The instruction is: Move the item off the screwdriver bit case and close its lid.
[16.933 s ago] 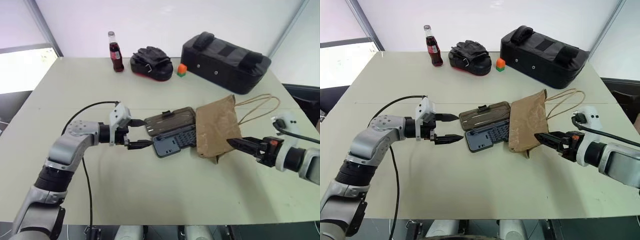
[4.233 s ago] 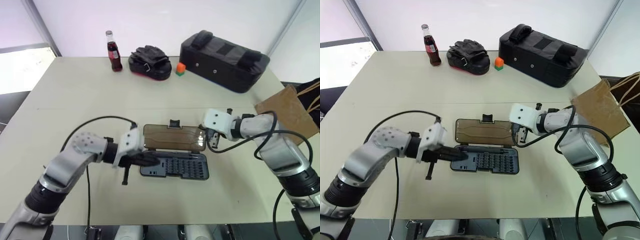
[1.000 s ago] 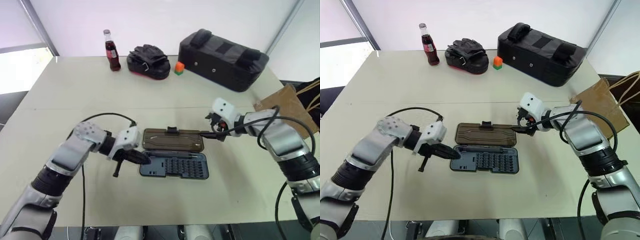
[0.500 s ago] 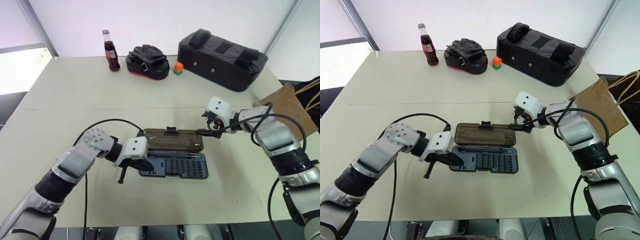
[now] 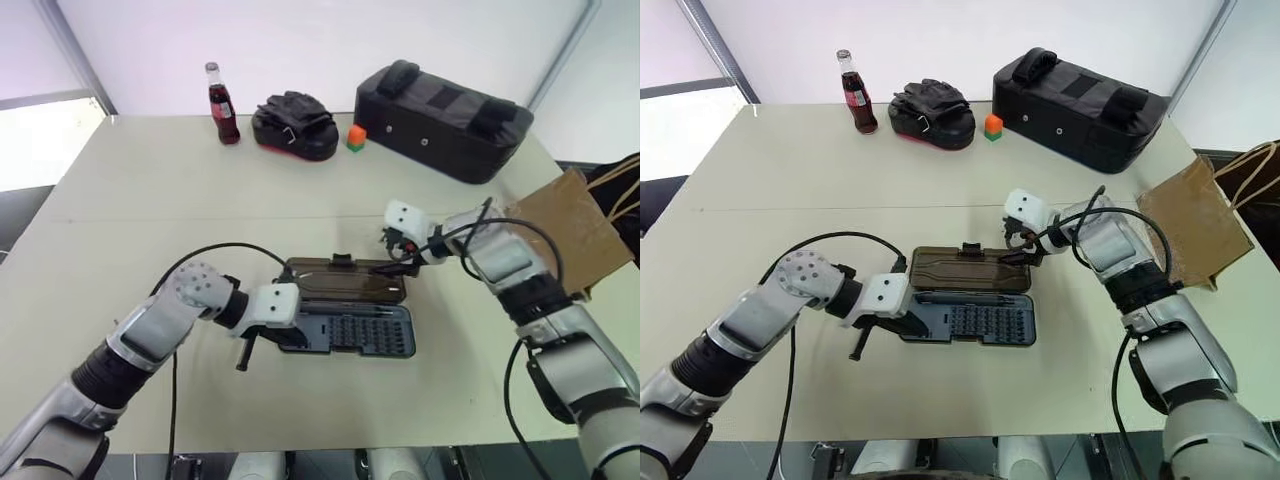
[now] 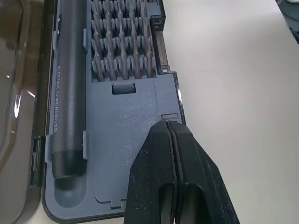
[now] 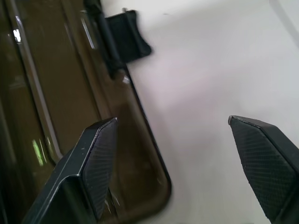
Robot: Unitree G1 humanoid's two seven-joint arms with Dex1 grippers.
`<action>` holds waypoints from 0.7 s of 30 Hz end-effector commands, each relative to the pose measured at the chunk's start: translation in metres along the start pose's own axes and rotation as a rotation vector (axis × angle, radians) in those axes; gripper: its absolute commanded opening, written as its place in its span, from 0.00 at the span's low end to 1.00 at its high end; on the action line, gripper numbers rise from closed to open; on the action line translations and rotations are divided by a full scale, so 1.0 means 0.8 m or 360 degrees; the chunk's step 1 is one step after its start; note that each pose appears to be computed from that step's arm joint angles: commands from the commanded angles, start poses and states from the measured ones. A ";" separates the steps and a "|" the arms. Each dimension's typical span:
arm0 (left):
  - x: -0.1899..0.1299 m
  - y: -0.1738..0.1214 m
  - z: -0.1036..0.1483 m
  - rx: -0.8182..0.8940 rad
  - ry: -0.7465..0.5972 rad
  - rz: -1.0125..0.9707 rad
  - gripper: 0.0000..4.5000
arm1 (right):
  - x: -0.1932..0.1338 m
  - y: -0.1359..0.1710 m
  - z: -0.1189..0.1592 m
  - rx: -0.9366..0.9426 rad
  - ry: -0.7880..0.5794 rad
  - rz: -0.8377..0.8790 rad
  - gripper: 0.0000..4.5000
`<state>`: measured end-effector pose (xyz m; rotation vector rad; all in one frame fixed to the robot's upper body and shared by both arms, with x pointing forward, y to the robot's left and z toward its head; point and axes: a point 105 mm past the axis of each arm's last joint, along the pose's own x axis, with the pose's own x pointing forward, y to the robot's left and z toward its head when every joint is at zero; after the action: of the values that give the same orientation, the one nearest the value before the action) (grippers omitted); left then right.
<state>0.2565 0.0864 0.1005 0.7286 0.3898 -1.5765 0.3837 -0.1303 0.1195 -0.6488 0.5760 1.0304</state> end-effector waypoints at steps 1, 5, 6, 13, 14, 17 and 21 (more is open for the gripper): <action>0.011 -0.008 -0.020 -0.0089 0.0048 0.0002 0.00 | 0.003 0.010 0.000 0.0061 -0.0012 0.0184 0.44; 0.012 -0.011 -0.022 -0.0110 0.0025 0.0025 0.00 | 0.005 0.022 -0.011 0.0062 0.0044 0.0348 0.01; 0.013 -0.011 -0.022 -0.0116 0.0021 0.0030 0.00 | 0.005 0.022 -0.014 0.0043 0.0059 0.0362 0.01; 0.013 -0.013 -0.026 -0.0162 0.0000 0.0058 0.00 | 0.010 0.006 -0.023 -0.0266 0.0111 0.0213 0.01; 0.014 -0.013 -0.026 -0.0166 -0.0003 0.0060 0.00 | 0.009 -0.002 -0.020 -0.0344 0.0108 0.0134 0.01; 0.015 -0.012 -0.026 -0.0178 -0.0016 0.0070 0.00 | 0.002 -0.022 -0.002 -0.0605 0.0076 -0.0065 0.01; 0.017 -0.008 -0.026 -0.0191 -0.0032 0.0091 0.00 | -0.018 -0.032 0.025 -0.0785 0.0008 -0.0220 0.01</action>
<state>0.2577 0.0867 0.0897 0.6399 0.3727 -1.4948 0.3907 -0.1210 0.1181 -1.0365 0.3645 1.1840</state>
